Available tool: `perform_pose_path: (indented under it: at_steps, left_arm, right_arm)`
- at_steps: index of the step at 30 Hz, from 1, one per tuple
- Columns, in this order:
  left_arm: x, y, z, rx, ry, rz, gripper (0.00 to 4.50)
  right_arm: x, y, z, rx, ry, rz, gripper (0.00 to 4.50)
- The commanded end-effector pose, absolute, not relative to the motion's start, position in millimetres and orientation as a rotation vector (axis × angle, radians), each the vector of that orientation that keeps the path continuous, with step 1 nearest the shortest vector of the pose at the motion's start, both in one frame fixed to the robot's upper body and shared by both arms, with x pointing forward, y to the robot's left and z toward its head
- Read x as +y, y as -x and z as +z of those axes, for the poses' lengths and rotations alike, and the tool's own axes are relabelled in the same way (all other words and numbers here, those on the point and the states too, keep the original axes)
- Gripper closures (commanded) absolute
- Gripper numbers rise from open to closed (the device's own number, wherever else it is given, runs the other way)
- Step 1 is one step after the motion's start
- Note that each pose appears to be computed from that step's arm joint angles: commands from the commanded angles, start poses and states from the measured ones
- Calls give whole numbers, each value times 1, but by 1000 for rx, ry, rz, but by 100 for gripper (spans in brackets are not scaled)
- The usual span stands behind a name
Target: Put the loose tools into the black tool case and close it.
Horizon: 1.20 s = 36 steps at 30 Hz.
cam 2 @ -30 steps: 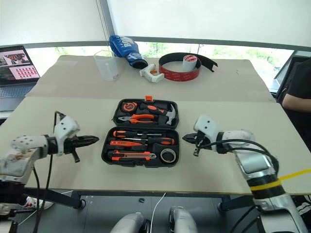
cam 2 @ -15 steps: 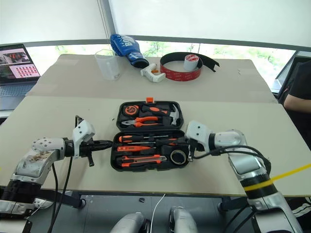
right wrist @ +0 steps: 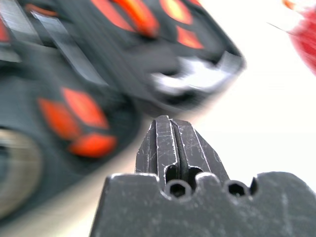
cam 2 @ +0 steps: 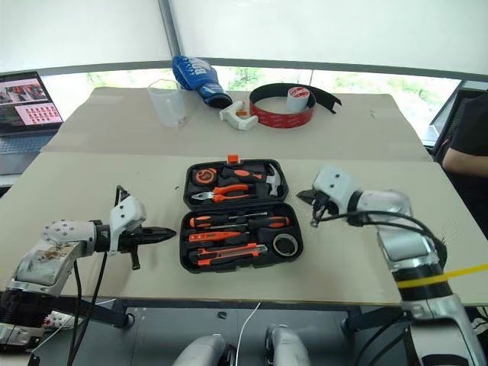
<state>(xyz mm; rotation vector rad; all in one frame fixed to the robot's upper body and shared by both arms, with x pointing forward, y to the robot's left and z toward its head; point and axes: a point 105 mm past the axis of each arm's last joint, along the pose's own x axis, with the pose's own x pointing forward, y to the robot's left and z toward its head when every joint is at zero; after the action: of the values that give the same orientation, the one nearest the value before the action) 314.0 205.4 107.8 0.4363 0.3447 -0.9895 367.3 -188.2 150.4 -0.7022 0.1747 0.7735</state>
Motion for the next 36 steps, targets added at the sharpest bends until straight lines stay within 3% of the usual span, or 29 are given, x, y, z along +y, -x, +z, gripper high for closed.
perform_pose_path:
  at_steps: [1,8,16,20,24,30,34,36]
  left_arm:
    - [196,-322,122,275,-448,-999,445]
    - [182,-318,123,260,-427,-1064,445]
    - [182,-299,119,330,-436,-1168,445]
    - [190,-296,116,351,-463,-1152,445]
    - [203,-293,115,378,-462,-1112,445]
    - [224,-292,124,405,-386,-1048,445]
    - [244,-334,148,386,-199,-844,450]
    - [243,-355,155,413,-77,-778,398]
  right_arm:
    - [-185,-370,137,181,761,809,450]
    - [-143,-347,133,94,726,1038,450]
    - [-124,-288,134,83,672,1287,450]
    - [-127,-278,125,119,698,1272,450]
    - [-148,-287,118,178,759,1142,450]
    - [-195,-301,135,264,717,942,450]
    - [-215,-326,158,308,500,763,343]
    - [-209,-338,165,323,376,726,281]
